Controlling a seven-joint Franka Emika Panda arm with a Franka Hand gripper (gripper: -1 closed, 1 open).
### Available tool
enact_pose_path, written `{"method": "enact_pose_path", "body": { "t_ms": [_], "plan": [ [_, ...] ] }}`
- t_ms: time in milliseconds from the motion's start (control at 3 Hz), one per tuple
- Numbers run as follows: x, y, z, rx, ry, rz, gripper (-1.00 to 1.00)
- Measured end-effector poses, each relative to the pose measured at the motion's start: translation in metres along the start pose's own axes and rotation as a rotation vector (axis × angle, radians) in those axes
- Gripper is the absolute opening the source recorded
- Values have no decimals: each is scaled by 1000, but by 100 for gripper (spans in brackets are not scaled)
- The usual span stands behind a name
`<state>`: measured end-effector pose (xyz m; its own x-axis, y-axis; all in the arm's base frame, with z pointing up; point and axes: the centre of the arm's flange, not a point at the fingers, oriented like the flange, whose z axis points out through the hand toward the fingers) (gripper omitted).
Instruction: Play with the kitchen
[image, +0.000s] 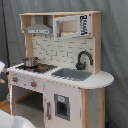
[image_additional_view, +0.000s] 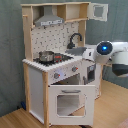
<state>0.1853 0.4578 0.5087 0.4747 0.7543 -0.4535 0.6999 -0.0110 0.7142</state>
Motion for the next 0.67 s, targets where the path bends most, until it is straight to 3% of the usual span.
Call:
{"method": "enact_pose_path", "body": {
  "t_ms": [333,667],
  "plan": [
    [-3,14,39,122,-9,-49,100],
    [1,20,76,210,10,-99,100]
  ]
}}
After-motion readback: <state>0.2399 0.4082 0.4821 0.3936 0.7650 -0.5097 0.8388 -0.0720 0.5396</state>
